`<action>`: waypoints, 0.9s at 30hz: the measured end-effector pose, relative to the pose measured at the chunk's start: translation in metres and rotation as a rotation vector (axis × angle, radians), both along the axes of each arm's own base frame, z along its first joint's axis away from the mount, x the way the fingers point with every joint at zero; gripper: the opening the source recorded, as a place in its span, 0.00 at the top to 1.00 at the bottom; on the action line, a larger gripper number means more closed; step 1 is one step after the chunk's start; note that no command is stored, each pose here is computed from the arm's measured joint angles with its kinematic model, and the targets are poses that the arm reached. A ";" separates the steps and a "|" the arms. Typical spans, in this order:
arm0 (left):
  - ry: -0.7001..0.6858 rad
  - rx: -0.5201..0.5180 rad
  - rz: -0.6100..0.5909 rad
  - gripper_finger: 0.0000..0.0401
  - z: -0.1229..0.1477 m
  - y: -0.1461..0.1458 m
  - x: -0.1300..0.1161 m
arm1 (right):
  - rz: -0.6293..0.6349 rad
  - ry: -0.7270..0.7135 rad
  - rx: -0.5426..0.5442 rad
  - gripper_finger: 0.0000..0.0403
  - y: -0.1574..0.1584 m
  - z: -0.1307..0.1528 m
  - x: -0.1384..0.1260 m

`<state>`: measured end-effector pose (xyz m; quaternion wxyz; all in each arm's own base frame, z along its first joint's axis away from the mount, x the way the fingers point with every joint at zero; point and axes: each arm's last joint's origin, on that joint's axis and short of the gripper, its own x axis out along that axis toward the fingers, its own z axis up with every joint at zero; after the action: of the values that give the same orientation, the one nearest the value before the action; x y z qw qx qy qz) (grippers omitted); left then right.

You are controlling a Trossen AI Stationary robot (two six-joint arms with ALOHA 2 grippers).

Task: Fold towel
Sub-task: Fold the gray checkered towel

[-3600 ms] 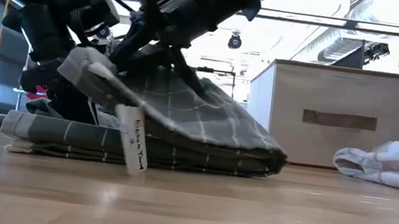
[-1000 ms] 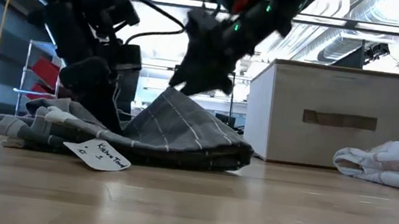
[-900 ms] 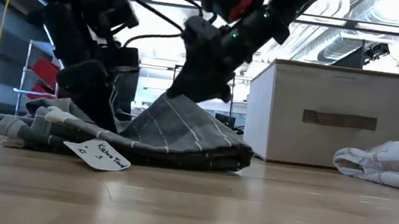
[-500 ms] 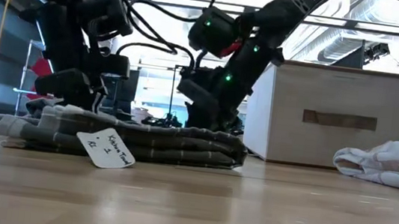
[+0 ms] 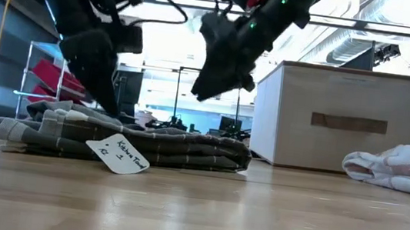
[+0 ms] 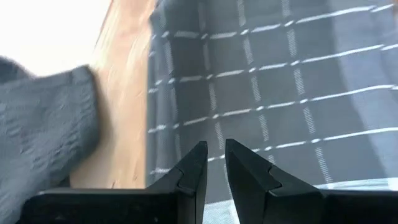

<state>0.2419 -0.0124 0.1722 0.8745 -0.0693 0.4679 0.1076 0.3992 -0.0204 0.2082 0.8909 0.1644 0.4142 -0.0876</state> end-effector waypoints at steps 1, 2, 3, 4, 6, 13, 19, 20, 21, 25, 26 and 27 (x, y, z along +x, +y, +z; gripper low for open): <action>0.008 0.003 -0.014 0.87 -0.002 -0.002 -0.001 | 0.006 -0.006 0.003 0.88 0.000 -0.003 0.002; 0.020 0.005 -0.028 0.87 -0.006 -0.005 -0.002 | 0.011 -0.018 0.002 0.94 0.000 -0.005 0.005; 0.021 0.005 -0.041 0.87 -0.009 -0.008 -0.003 | 0.021 -0.029 -0.007 0.97 0.000 -0.008 0.007; 0.028 0.005 -0.051 0.87 -0.013 -0.011 -0.005 | 0.019 -0.025 -0.013 0.98 0.000 -0.013 0.009; 0.059 0.022 -0.067 0.87 -0.021 -0.016 -0.010 | -0.007 -0.039 -0.026 0.98 -0.003 -0.021 0.015; 0.104 0.103 0.001 0.87 -0.040 -0.019 -0.024 | -0.081 -0.029 -0.042 1.00 -0.021 -0.058 0.028; 0.114 0.108 0.083 0.87 -0.050 -0.016 -0.034 | -0.136 0.067 0.020 1.00 -0.035 -0.090 0.027; 0.115 0.105 0.088 0.87 -0.051 -0.016 -0.035 | -0.139 0.074 0.022 1.00 -0.036 -0.091 0.026; 0.119 0.105 0.089 0.87 -0.051 -0.016 -0.036 | -0.137 0.078 0.025 1.00 -0.036 -0.091 0.026; 0.137 0.081 0.075 0.87 -0.046 -0.017 -0.036 | -0.085 0.082 0.042 1.00 -0.034 -0.075 0.020; 0.145 0.068 0.075 0.87 -0.044 -0.017 -0.037 | -0.079 0.073 0.047 1.00 -0.033 -0.065 0.018; 0.157 0.053 0.075 0.87 -0.040 -0.018 -0.037 | -0.071 0.048 0.049 1.00 -0.030 -0.051 0.016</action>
<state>0.2050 -0.0301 0.1320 0.8321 -0.0549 0.5289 0.1580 0.4148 -0.0505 0.1567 0.8728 0.1988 0.4313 -0.1128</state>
